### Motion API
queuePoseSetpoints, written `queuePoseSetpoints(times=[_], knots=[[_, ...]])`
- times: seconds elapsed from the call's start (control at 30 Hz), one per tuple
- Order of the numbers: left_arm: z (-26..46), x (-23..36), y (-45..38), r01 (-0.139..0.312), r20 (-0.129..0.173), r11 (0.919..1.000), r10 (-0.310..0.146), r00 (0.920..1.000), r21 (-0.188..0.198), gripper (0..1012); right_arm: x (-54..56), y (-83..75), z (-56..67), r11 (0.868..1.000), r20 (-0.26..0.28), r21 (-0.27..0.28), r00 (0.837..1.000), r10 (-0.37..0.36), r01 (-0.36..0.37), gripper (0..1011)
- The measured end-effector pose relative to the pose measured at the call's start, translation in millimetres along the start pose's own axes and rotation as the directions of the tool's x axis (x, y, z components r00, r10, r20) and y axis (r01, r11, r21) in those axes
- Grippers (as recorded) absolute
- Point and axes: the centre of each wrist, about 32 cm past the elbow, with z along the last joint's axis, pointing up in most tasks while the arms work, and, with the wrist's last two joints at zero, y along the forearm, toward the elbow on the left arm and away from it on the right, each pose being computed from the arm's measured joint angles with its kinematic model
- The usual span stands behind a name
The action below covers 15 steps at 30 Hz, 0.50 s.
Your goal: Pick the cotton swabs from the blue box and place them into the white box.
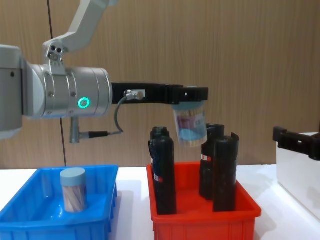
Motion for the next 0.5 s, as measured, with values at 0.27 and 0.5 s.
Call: queuePoseSetpoints(times=[0.27,0.5], knots=[[1.8,2.1,-4.5,0.014,0.001,0.9999,-0.014,0.9999,0.002,669,0.2,1.3,1.0,1.0,0.011,-0.002,1.0,0.015,-0.015,1001],[2.5,2.9,-6.3,0.021,0.001,0.9998,-0.021,0.9998,0.003,669,1.4,5.8,2.8,0.998,0.038,-0.012,0.997,0.061,-0.06,1002]])
